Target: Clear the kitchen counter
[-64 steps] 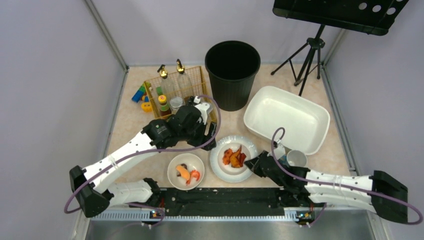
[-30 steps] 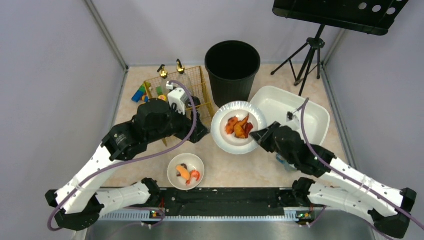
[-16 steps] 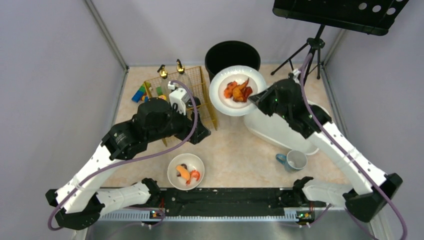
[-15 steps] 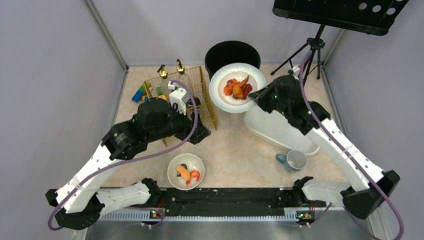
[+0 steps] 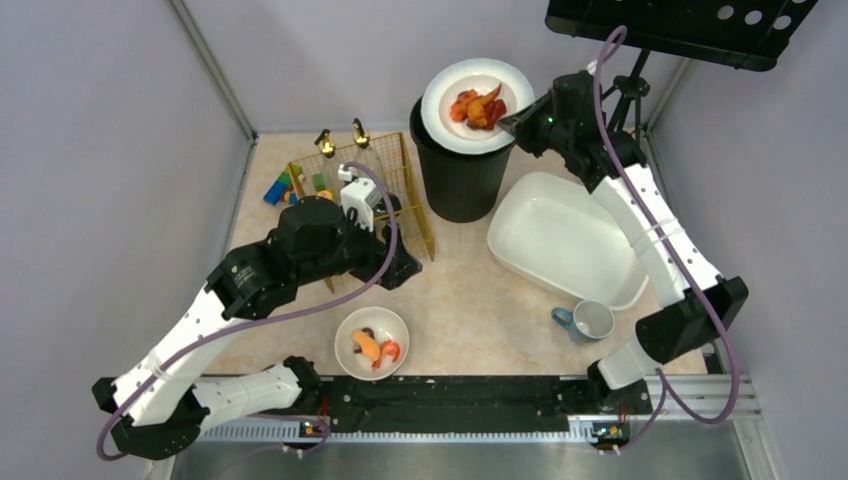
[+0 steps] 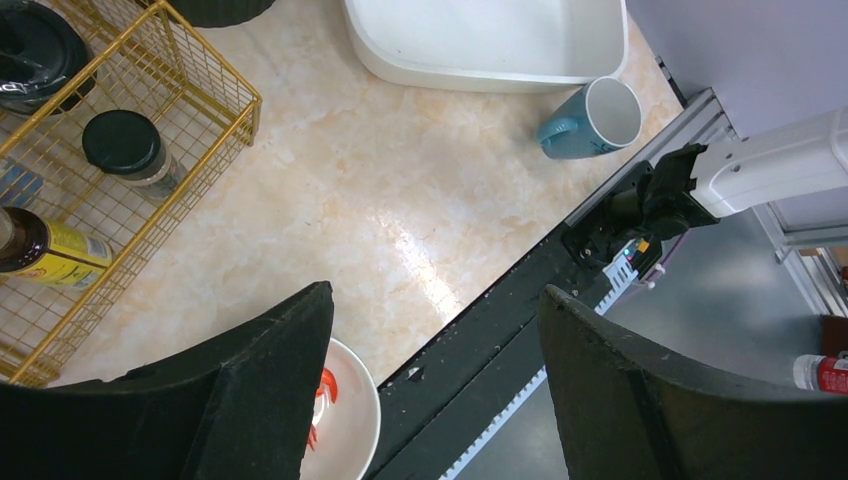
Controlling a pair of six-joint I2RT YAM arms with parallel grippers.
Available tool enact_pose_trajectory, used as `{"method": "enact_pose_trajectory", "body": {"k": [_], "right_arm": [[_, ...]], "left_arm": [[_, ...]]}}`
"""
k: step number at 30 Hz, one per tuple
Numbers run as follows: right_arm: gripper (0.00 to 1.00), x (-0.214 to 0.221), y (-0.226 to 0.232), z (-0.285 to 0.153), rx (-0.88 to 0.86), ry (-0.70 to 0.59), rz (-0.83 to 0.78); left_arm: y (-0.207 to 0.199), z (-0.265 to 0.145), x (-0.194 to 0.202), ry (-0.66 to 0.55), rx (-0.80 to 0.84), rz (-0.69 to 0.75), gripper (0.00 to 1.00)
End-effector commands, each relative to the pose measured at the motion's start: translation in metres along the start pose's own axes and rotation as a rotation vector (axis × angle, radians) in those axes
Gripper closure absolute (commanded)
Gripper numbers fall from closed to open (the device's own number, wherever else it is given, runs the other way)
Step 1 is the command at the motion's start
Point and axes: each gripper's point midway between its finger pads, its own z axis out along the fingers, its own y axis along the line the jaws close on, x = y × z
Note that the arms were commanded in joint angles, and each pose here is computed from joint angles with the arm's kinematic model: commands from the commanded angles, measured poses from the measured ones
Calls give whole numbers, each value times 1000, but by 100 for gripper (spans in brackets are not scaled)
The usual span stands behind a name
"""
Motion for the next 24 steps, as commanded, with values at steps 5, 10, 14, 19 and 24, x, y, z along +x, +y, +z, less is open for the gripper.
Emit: {"method": "enact_pose_trajectory", "body": {"k": [5, 10, 14, 19, 24], "right_arm": [[100, -73, 90, -24, -253, -239, -139], [100, -85, 79, -2, -206, -286, -229], [100, -94, 77, 15, -190, -304, -278], [100, -106, 80, 24, -174, -356, -358], [100, -116, 84, 32, -158, -398, -439]], "left_arm": [[2, 9, -1, -11, -5, -3, 21], [6, 12, 4, 0, -18, -2, 21], [8, 14, 5, 9, -28, -3, 21], [10, 15, 6, 11, -39, 1, 21], [15, 17, 7, 17, -60, 6, 21]]}}
